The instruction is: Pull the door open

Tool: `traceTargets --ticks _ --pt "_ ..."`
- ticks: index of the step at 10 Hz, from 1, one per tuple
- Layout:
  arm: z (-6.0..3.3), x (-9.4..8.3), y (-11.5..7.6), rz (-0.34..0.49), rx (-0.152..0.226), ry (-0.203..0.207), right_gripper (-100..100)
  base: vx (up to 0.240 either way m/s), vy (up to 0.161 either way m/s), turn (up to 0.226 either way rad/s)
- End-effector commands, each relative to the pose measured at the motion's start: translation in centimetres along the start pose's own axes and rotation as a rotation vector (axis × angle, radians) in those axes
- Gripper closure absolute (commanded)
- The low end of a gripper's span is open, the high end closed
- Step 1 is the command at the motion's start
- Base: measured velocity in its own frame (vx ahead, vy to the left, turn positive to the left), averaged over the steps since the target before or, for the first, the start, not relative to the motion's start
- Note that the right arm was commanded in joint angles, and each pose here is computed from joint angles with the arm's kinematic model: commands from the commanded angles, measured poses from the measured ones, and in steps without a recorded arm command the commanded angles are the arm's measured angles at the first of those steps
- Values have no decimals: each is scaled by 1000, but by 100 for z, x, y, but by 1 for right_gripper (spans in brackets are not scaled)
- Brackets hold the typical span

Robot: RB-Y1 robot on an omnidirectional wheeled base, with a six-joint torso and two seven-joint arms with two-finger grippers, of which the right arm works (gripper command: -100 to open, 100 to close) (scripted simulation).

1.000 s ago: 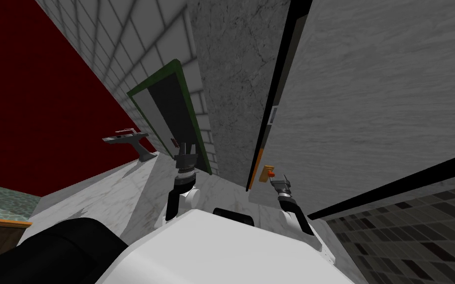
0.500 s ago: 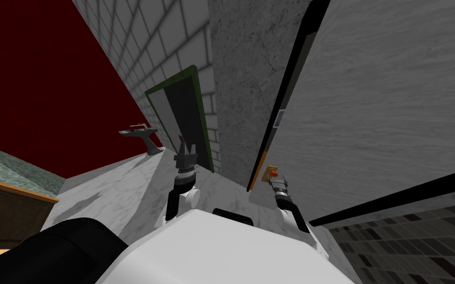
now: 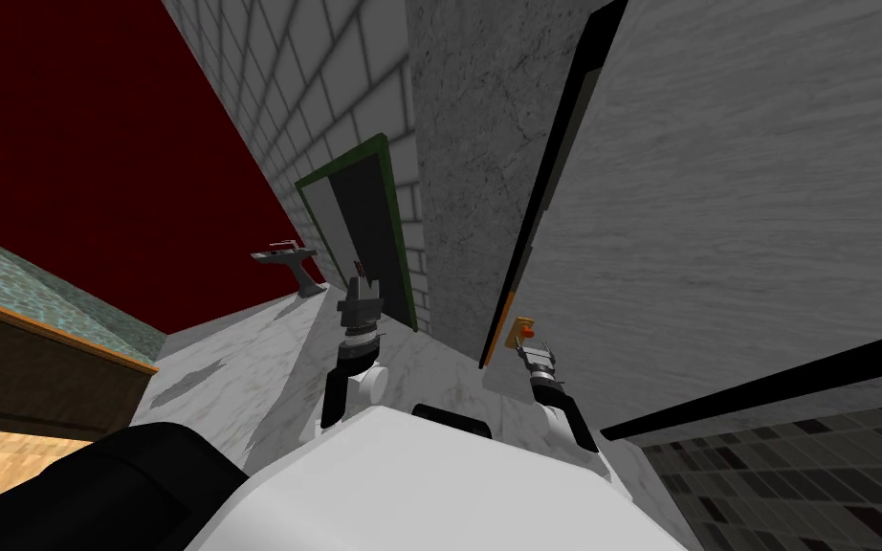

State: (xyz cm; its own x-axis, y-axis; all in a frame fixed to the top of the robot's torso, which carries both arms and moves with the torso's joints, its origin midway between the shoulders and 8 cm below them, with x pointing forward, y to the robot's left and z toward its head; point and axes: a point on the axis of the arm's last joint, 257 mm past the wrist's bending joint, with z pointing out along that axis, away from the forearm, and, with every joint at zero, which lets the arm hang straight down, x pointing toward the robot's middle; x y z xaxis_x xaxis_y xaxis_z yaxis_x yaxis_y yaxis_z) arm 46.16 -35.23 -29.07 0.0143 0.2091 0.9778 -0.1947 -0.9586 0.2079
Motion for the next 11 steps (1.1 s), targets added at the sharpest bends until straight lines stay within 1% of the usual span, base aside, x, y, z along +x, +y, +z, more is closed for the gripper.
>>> traceTargets --ticks 1,4,5,6,8,9,10,11 --pt "-7 -20 -38 84 -1 -11 -100 -101 -38 70" --pt "-21 -35 -87 199 -4 -26 -100 -83 -32 59" --pt "-17 -30 -74 170 -4 -22 -100 -31 -22 14" --pt "-5 -93 141 177 -31 -27 -100 90 20 174" --pt "4 -147 385 177 -61 -28 -100 189 -14 216" --pt "9 -175 538 177 -81 -28 -100 182 -8 157" --pt "-29 -165 444 176 -68 -29 -100 81 -6 25" --pt "-29 -165 444 176 -68 -29 100 -4 -5 -42"
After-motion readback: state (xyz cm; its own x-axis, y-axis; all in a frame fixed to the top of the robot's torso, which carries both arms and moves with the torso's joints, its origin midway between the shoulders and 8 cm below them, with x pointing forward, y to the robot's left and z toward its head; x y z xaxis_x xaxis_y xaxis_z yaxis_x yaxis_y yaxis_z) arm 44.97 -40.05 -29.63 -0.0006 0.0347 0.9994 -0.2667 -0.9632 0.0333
